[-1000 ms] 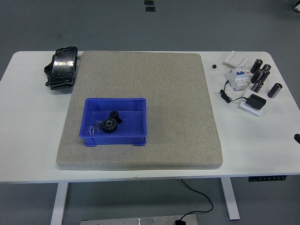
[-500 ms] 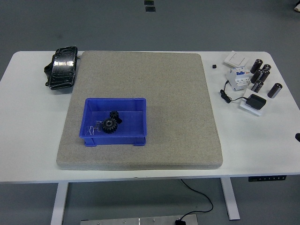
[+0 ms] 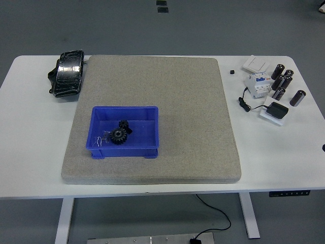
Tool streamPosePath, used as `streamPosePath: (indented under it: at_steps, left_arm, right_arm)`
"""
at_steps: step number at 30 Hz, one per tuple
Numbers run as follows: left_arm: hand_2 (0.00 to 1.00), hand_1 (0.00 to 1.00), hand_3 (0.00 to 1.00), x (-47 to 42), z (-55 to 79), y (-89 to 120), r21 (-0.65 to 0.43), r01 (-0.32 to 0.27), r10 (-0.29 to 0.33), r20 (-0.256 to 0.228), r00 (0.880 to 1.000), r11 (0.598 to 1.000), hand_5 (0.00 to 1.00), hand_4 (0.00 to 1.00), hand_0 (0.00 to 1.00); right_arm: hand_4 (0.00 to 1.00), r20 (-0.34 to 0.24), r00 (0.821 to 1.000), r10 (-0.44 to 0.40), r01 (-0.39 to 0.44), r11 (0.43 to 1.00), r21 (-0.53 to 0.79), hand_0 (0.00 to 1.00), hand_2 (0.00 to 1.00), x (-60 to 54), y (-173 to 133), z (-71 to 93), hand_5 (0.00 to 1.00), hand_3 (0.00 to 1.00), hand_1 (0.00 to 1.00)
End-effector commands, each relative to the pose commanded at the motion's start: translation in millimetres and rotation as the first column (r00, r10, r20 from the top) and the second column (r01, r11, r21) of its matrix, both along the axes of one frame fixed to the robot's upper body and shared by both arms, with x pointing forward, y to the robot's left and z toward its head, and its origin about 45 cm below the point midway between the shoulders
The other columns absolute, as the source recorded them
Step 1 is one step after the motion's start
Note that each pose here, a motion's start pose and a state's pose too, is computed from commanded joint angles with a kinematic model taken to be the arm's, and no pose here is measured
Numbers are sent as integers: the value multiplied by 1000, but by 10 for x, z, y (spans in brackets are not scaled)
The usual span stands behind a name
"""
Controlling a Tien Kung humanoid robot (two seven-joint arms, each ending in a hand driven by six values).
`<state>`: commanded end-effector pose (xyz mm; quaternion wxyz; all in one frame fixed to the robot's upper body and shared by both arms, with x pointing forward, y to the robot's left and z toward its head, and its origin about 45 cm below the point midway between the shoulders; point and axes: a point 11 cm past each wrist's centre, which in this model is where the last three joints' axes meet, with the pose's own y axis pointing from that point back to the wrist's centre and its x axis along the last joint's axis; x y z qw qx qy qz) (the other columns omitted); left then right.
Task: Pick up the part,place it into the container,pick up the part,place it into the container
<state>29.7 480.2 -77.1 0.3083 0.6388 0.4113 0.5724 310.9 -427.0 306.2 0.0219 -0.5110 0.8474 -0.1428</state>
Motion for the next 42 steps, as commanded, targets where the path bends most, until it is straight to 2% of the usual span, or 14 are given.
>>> streamPosePath:
  at_steps: [25, 32, 37, 42]
  left_arm:
    - [602, 666, 556, 33, 12, 15, 0, 9, -9, -2, 1000, 1000, 483, 504, 680]
    - [603, 666, 558, 67, 30, 42, 3, 13, -13, -2, 1000, 1000, 472, 525, 680]
    - [603, 666, 558, 56, 30, 45, 2, 13, -13, -4, 1000, 1000, 473, 531, 680]
    - [603, 667, 560, 39, 20, 27, -1, 11, -11, -6, 1000, 1000, 465, 538, 681]
  right_arm:
    - [811, 8, 1000, -11, 11, 1000, 8, 657, 733, -16, -78, 24, 538, 715, 679]
    - [812, 10, 1000, -5, 5, 1000, 6, 656, 733, 4, -65, 37, 538, 715, 678]
    - [813, 9, 1000, -1, 0, 1000, 10, 656, 733, 15, -60, 31, 538, 716, 677]
    - [813, 29, 1000, 11, -12, 1000, 24, 656, 733, 92, -29, 80, 537, 716, 677]
